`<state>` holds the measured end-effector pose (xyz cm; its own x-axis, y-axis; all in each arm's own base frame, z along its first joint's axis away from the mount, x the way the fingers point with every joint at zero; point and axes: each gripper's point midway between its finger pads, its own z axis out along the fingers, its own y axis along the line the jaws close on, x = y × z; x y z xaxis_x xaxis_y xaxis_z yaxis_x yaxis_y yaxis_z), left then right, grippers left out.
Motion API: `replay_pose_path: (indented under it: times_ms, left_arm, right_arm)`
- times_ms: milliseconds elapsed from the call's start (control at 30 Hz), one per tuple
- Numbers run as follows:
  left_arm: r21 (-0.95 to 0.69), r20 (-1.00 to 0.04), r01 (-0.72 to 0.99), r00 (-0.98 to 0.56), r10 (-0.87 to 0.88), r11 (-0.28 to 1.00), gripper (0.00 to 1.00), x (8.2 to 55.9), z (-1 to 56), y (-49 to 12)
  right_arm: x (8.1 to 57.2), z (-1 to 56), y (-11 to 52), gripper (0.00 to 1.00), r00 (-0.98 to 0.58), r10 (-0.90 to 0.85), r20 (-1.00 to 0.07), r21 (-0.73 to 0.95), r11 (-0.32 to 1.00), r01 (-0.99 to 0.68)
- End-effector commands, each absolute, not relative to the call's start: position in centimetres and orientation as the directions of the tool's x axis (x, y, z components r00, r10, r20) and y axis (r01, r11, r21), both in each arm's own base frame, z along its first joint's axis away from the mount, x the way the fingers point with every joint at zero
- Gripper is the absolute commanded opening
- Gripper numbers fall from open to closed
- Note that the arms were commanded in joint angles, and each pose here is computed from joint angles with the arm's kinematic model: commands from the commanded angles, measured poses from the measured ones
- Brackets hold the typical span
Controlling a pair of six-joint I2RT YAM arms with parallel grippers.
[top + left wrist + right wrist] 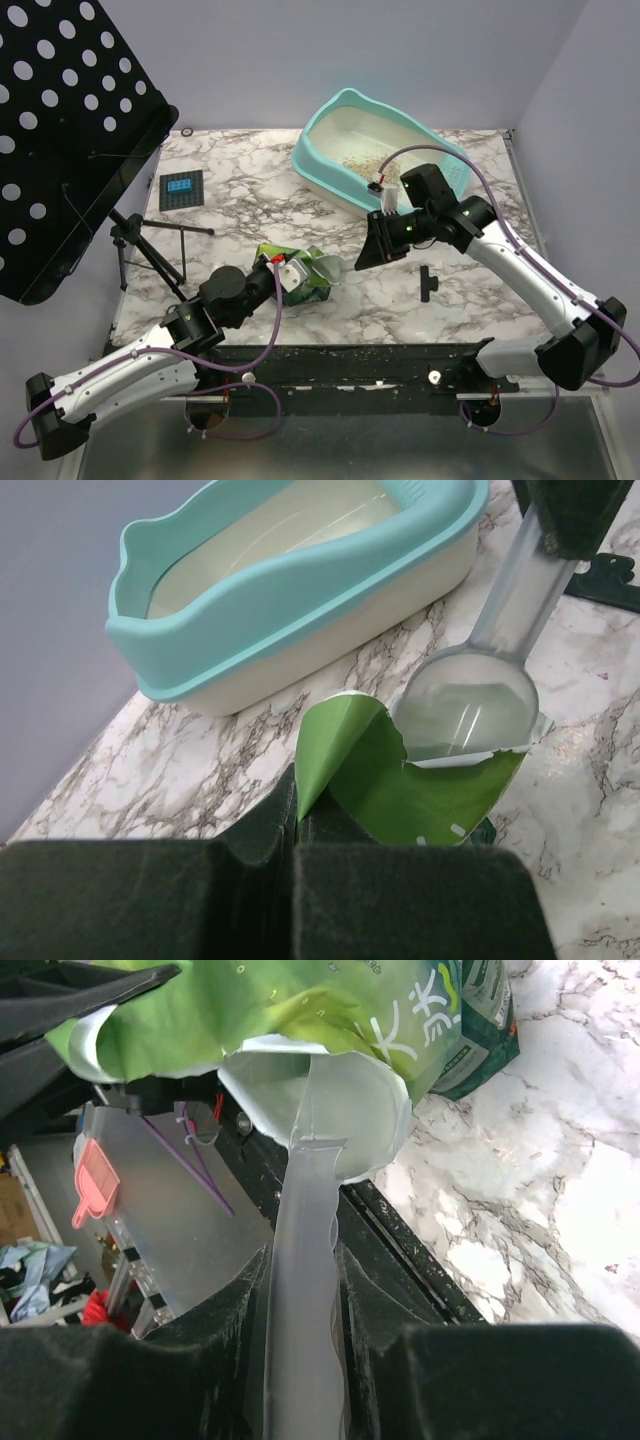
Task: Fill the litter box with clean litter
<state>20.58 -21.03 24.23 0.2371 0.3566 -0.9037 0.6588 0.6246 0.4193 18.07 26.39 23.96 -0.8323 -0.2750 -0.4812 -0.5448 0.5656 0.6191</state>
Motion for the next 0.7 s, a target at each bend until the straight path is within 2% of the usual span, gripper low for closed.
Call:
replay_pose_path:
  times_ms: [0, 333, 567, 667]
  left_arm:
    - [0.41, -0.909, 0.633, 0.225, 0.351, 0.656, 0.0, 20.7, 25.4, -20.2]
    - [0.398, -0.912, 0.647, 0.202, 0.357, 0.65, 0.0, 20.8, 25.0, -20.7]
    - [0.402, -0.911, 0.64, 0.206, 0.357, 0.655, 0.0, 20.8, 25.1, -20.4]
    - [0.404, -0.91, 0.638, 0.207, 0.36, 0.655, 0.0, 20.9, 25.1, -20.4]
  right_arm:
    - [19.9, 22.5, 27.7, 0.0, -0.866, -0.248, -0.434, 0.625, 0.609, -0.488]
    - [23.3, 18.0, 29.0, 0.0, -0.939, -0.211, -0.27, 0.588, 0.736, -0.335]
    - [25.2, 15.1, 31.0, 0.0, -0.964, -0.151, -0.217, 0.623, 0.739, -0.256]
    - [25.7, 14.4, 32.3, 0.0, -0.97, -0.123, -0.209, 0.678, 0.697, -0.234]
